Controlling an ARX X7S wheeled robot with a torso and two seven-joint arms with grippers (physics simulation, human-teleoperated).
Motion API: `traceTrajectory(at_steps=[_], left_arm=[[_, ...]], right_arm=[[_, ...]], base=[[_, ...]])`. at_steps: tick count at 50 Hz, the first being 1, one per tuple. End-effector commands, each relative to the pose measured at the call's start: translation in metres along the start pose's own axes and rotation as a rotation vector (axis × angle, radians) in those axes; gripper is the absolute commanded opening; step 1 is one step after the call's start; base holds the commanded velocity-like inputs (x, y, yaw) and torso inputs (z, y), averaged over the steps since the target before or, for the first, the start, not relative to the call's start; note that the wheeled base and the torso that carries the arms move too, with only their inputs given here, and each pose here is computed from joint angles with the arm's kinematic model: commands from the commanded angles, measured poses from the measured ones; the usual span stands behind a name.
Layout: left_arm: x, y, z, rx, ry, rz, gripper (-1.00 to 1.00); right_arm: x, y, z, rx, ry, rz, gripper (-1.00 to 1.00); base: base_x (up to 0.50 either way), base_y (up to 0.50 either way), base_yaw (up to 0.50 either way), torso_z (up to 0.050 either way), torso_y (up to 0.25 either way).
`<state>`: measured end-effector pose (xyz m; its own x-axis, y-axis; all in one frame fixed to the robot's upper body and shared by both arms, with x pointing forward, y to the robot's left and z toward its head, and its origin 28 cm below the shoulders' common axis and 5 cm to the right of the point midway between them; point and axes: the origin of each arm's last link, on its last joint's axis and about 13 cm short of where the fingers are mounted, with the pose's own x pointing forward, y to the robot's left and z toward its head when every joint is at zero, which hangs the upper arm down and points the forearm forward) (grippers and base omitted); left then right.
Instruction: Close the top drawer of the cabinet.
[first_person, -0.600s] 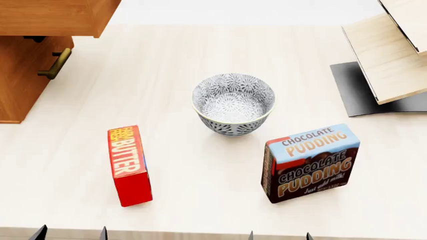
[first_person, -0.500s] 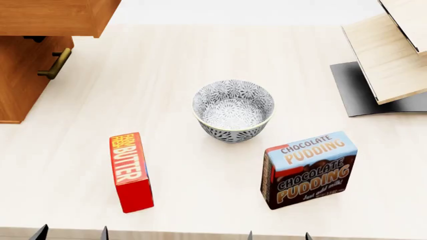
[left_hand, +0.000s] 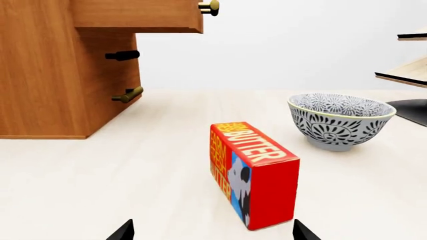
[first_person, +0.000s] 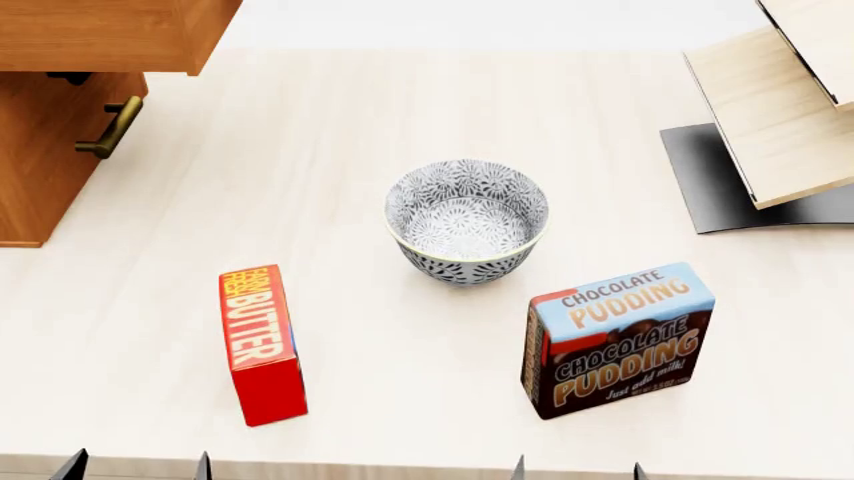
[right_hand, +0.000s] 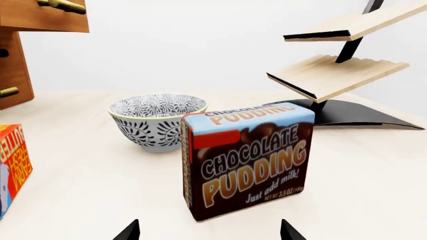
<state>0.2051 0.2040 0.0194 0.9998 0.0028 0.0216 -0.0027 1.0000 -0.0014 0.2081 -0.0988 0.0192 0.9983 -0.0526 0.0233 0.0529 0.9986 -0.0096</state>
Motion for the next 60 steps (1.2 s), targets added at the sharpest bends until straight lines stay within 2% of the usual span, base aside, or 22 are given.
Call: traceTrajectory(at_steps=[1,13,15,29,41,53,60], left_arm=[[-0.004,-0.002,0.016,0.006,-0.047,0.001,1.00],[-0.009,-0.005,0.049,0.031,-0.145,-0.023,1.00],[-0.011,-0.004,0.054,0.054,-0.171,-0.024,1.00],[-0.029,-0.004,0.104,0.025,-0.298,-0.044,1.00],[-0.031,-0.006,0.112,0.021,-0.322,-0.049,1.00],[-0.033,-0.007,0.116,0.016,-0.328,-0.055,1.00],[-0.031,-0.008,0.113,0.015,-0.320,-0.056,1.00]], right_arm=[[-0.004,-0.005,0.022,-0.026,-0.070,-0.052,1.00],[-0.009,-0.004,0.063,-0.038,-0.179,-0.050,1.00],[-0.010,-0.003,0.069,-0.035,-0.197,-0.045,1.00],[-0.020,0.001,0.113,-0.023,-0.316,-0.023,1.00],[-0.021,0.001,0.121,-0.001,-0.335,-0.029,1.00],[-0.021,0.002,0.119,-0.026,-0.320,-0.020,1.00],[-0.022,0.001,0.121,-0.018,-0.322,-0.016,1.00]], base=[[0.00,0.00,0.00,0.000,0.000],[0.00,0.00,0.00,0.000,0.000],[0.00,0.00,0.00,0.000,0.000],[0.00,0.00,0.00,0.000,0.000],[0.00,0.00,0.00,0.000,0.000],[0.00,0.00,0.00,0.000,0.000],[0.44,0.00,0.00,0.000,0.000]])
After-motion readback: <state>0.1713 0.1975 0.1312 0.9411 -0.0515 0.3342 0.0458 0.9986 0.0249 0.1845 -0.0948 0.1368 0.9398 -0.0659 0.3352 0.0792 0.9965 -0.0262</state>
